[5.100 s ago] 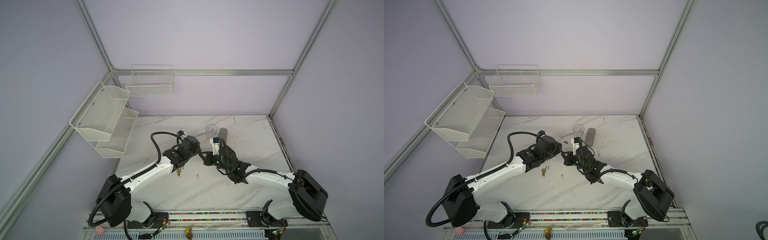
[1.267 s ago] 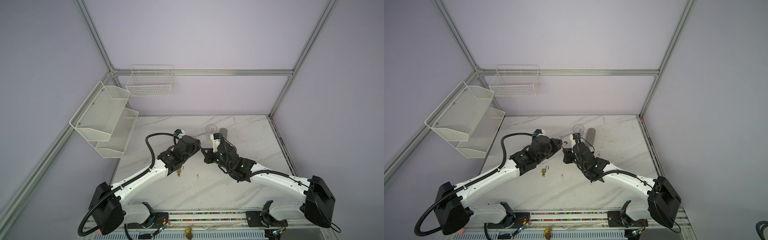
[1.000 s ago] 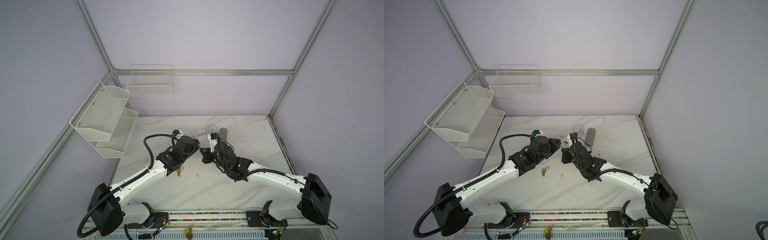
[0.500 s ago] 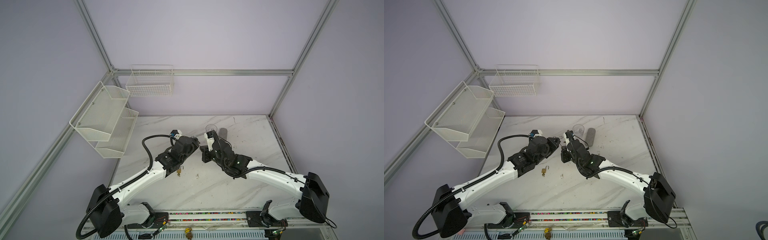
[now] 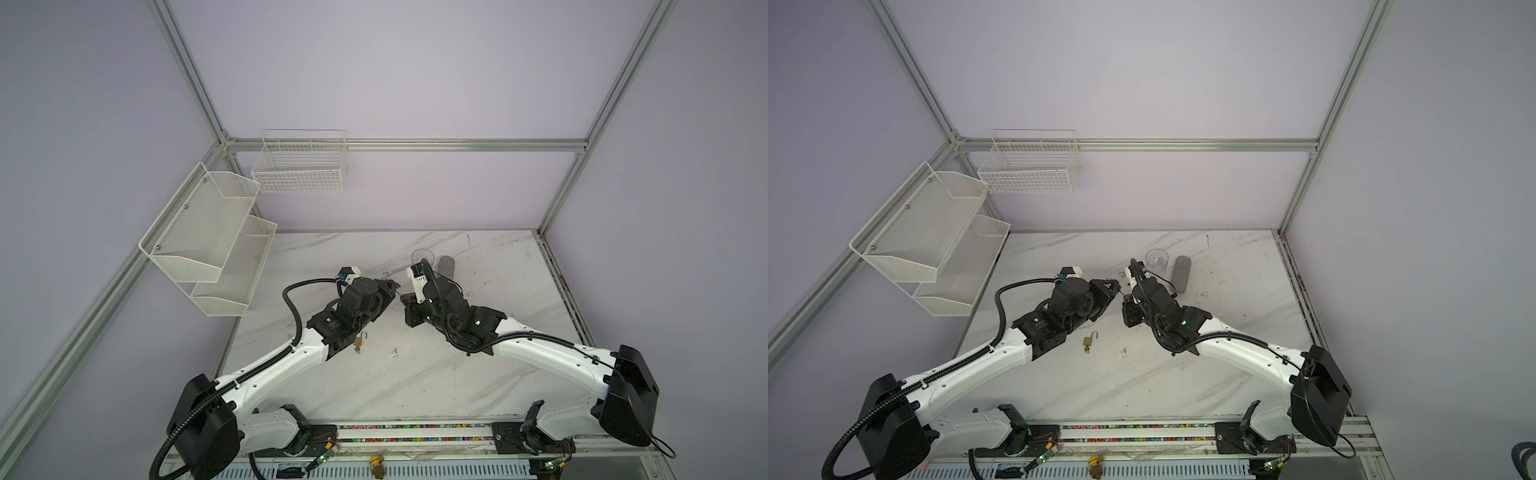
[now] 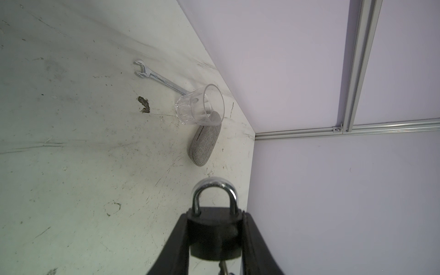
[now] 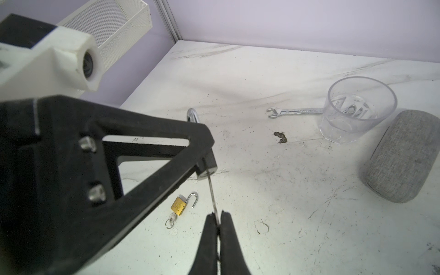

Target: Unlock with the key

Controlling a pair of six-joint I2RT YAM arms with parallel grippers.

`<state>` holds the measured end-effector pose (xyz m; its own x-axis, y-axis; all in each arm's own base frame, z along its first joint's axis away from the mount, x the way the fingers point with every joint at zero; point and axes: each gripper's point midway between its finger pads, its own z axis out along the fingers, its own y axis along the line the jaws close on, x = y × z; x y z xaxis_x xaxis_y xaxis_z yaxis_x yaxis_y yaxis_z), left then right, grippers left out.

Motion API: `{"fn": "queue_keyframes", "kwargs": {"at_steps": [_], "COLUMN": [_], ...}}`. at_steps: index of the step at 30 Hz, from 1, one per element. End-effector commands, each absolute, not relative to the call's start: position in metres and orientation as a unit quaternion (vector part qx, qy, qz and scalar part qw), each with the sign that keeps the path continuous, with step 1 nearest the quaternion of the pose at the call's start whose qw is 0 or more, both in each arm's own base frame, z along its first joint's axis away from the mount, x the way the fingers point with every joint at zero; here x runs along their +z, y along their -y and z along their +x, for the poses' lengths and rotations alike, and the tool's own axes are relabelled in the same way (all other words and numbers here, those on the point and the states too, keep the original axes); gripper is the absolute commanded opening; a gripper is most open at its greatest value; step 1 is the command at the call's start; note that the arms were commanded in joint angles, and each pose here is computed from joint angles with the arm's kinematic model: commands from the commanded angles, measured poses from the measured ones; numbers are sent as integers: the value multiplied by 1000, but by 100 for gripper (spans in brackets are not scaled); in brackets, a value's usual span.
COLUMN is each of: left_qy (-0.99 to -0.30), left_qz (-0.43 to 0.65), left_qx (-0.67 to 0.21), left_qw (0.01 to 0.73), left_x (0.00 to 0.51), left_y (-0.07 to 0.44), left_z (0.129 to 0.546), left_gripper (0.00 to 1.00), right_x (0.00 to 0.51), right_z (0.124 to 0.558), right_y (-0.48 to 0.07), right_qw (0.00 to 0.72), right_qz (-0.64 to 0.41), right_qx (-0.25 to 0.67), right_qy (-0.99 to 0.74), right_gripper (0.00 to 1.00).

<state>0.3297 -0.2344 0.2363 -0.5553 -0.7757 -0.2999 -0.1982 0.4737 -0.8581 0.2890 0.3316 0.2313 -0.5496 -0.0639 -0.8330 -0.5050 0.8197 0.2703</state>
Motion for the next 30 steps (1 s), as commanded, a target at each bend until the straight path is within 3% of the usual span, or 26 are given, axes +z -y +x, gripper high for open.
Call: {"fn": "queue_keyframes", "kwargs": {"at_steps": [1,15,30], "left_qy": [-794,-772,-729], "left_qz": [-312,-333,-363], "left_qx": [-400,-443,-512], "left_qw": [335,312,272], "left_x": [223,228,248], "left_y": [228,232,243], "left_z": [318,316,312], "left_gripper": [0,0,0], "right_x": [260,275,250], "right_z": [316,316,306], "right_y": [-300,-298,-332], "right_qw": [502,513,518], "right_qz": [-106,-100,-132], "right_qx": [195,181,198], "right_qy": [-836,-833,-822], "right_gripper": [0,0,0]}}
